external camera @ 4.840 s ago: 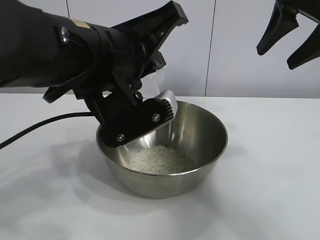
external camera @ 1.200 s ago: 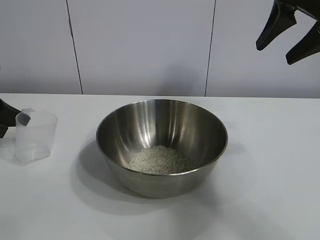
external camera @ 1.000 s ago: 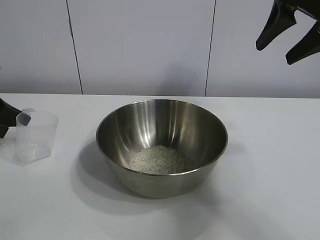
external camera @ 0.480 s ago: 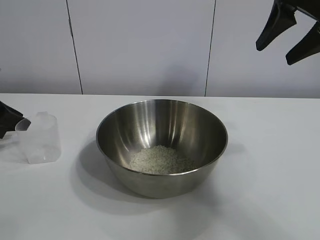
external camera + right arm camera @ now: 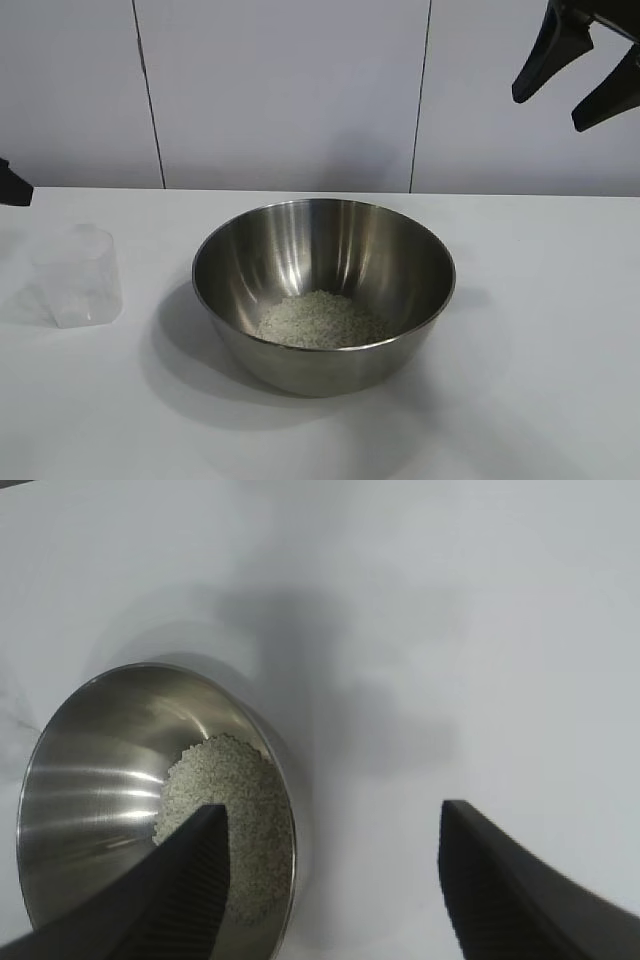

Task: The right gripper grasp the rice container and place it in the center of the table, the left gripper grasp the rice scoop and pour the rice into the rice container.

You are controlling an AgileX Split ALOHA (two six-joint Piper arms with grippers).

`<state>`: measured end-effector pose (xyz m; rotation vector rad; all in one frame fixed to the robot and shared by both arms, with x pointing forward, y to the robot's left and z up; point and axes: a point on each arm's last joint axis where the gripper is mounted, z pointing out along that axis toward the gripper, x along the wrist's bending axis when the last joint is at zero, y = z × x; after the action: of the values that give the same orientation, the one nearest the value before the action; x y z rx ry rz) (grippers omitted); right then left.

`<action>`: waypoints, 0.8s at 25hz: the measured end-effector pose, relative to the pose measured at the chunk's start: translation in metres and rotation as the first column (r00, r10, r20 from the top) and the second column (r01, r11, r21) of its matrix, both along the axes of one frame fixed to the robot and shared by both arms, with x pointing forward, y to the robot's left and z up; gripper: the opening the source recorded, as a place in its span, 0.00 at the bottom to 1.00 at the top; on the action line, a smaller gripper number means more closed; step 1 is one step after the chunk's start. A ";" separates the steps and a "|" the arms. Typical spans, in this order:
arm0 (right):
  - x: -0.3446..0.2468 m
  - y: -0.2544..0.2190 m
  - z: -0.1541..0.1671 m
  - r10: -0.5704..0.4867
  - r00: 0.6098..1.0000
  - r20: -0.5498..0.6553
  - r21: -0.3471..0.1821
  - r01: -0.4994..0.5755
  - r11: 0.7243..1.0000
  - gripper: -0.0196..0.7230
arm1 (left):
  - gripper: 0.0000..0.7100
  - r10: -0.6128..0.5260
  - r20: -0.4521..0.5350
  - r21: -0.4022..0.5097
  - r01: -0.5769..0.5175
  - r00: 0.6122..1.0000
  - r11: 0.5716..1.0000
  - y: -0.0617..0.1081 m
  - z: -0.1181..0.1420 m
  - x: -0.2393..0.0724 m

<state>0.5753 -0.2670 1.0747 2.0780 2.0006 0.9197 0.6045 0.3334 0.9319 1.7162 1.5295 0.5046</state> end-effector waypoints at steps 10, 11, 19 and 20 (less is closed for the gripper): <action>-0.002 0.001 -0.001 0.012 1.000 -0.026 0.003 -0.012 1.000 0.59 | 0.62 -0.109 -0.068 -0.272 0.087 0.992 0.958 -0.042 0.060 0.019; -0.003 0.001 -0.001 0.015 0.999 -0.032 0.003 -0.014 1.000 0.59 | 0.61 -0.149 -0.082 -0.237 0.125 0.985 0.963 -0.052 0.071 0.020; -0.006 0.002 -0.003 0.030 0.997 -0.066 0.007 -0.030 1.000 0.59 | 0.77 -0.249 -0.233 0.003 0.257 0.940 0.967 -0.137 0.130 0.019; -0.006 0.002 -0.003 0.032 0.997 -0.070 0.007 -0.031 0.999 0.59 | 0.79 -0.245 -0.249 0.003 0.254 0.937 0.967 -0.145 0.133 0.016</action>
<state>0.5691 -0.2652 1.0720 2.1160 2.0728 0.8715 0.6208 0.1886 1.0645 2.0270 1.4463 0.1929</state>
